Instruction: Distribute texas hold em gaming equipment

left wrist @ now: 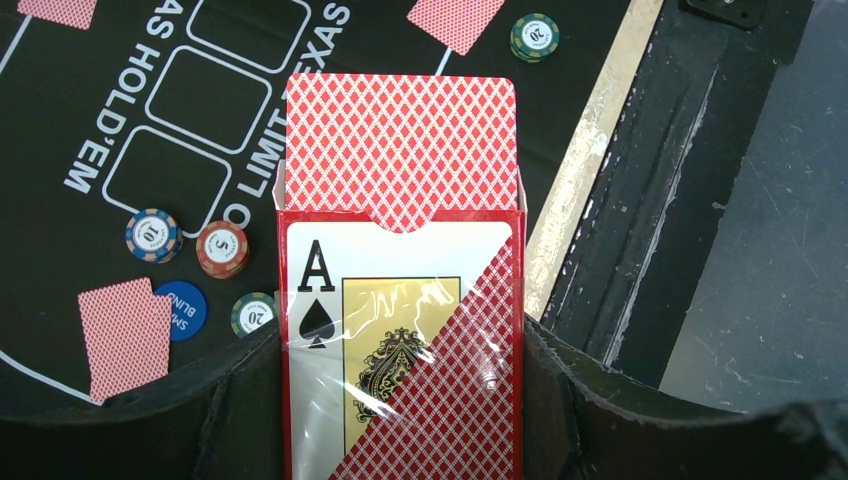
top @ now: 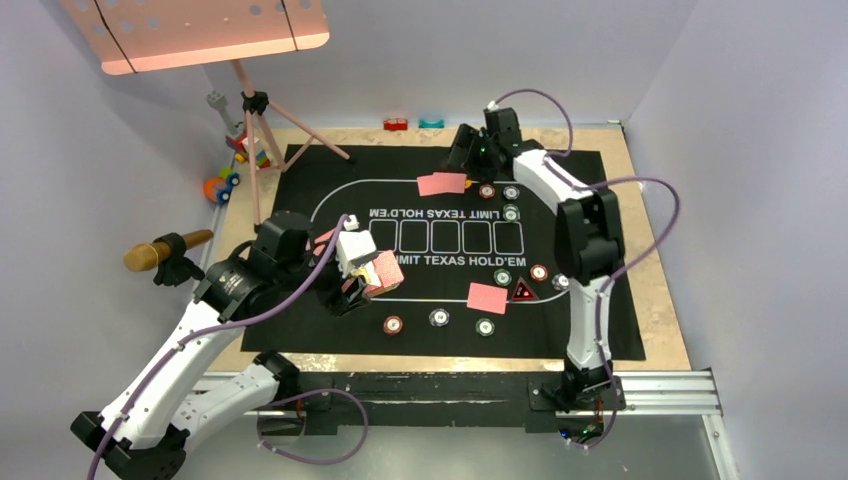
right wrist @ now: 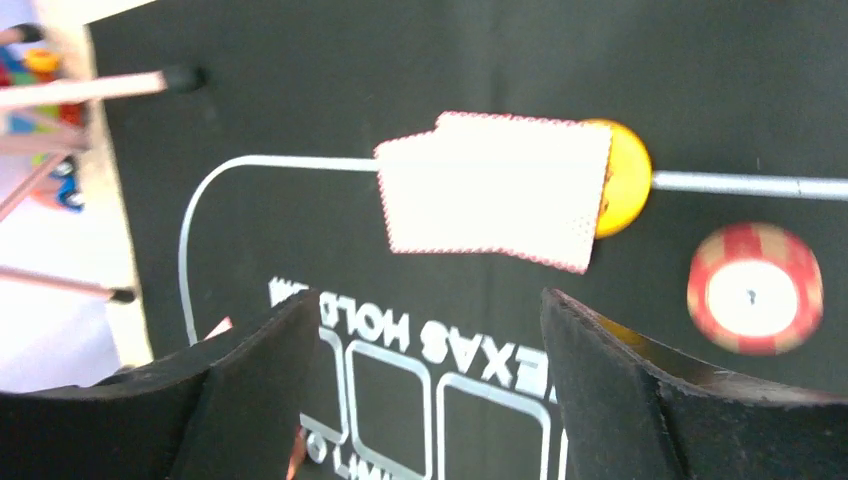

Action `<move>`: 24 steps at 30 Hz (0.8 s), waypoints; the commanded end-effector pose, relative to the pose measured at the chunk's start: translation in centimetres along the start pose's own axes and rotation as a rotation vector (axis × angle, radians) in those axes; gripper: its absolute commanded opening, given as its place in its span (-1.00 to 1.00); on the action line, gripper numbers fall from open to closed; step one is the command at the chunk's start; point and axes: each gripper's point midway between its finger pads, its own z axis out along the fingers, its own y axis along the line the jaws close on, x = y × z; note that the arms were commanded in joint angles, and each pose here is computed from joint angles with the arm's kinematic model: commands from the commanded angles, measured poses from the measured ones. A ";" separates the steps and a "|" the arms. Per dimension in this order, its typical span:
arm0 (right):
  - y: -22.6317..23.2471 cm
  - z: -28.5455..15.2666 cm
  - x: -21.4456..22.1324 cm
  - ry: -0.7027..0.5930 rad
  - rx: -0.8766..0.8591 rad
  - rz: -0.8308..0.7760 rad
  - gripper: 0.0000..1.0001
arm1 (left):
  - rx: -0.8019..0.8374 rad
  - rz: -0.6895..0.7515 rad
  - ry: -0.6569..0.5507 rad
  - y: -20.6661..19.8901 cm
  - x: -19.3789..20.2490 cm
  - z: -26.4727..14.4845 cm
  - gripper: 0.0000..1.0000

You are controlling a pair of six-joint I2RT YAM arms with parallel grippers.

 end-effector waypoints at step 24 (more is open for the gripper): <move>19.7 -27.1 22.9 0.292 -0.749 -0.242 0.92 | -0.013 0.044 -0.105 0.5 -3.6 -0.8 -1.00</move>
